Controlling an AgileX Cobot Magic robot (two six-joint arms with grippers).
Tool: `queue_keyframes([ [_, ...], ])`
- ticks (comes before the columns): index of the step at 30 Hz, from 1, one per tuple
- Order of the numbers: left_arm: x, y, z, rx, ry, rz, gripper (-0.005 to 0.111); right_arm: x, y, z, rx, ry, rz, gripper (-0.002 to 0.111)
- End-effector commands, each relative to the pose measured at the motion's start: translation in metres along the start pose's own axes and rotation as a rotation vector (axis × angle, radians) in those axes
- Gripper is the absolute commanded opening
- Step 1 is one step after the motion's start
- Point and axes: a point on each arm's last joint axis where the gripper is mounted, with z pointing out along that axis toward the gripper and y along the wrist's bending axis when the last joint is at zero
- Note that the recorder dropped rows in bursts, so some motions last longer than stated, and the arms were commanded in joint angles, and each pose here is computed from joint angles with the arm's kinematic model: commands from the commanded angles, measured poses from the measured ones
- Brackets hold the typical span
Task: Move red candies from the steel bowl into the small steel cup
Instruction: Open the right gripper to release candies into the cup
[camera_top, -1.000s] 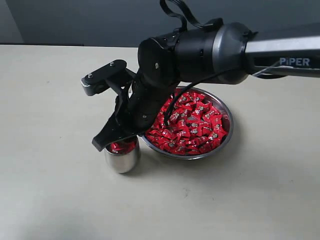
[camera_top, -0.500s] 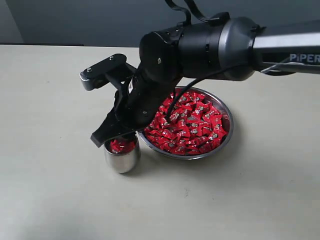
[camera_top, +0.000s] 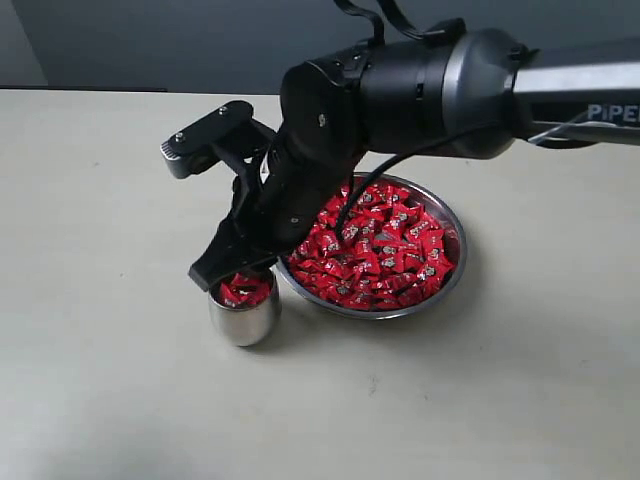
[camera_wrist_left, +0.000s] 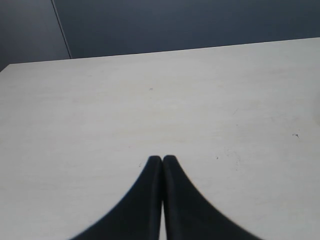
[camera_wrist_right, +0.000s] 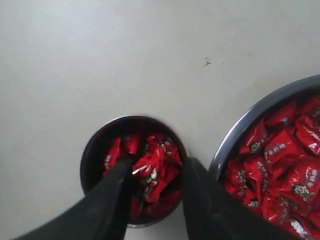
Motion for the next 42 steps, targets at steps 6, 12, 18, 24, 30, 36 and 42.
queue_keyframes([
  [6, 0.0, 0.0, 0.0, 0.004, -0.013, 0.001, 0.0, 0.002, -0.002, 0.011, 0.009, 0.02, -0.008, 0.034],
  [12, 0.0, 0.0, 0.0, 0.004, -0.013, 0.001, 0.0, 0.005, -0.002, 0.02, 0.008, 0.039, -0.006, 0.034],
  [18, 0.0, 0.0, 0.0, 0.004, -0.013, 0.001, 0.0, 0.006, -0.003, 0.025, 0.009, 0.053, -0.008, 0.034],
  [24, 0.0, 0.0, 0.0, 0.004, -0.013, 0.001, 0.0, 0.006, -0.004, 0.022, 0.018, 0.049, -0.02, 0.034],
  [30, 0.0, 0.0, 0.0, 0.004, -0.013, 0.001, 0.0, 0.005, -0.003, 0.018, 0.019, 0.04, -0.021, 0.034],
  [36, 0.0, 0.0, 0.0, 0.004, -0.013, 0.001, 0.0, 0.005, -0.003, 0.018, 0.013, 0.039, -0.013, 0.051],
  [42, 0.0, 0.0, 0.0, 0.004, -0.013, 0.001, 0.0, 0.005, -0.003, 0.018, 0.012, 0.039, -0.011, 0.053],
])
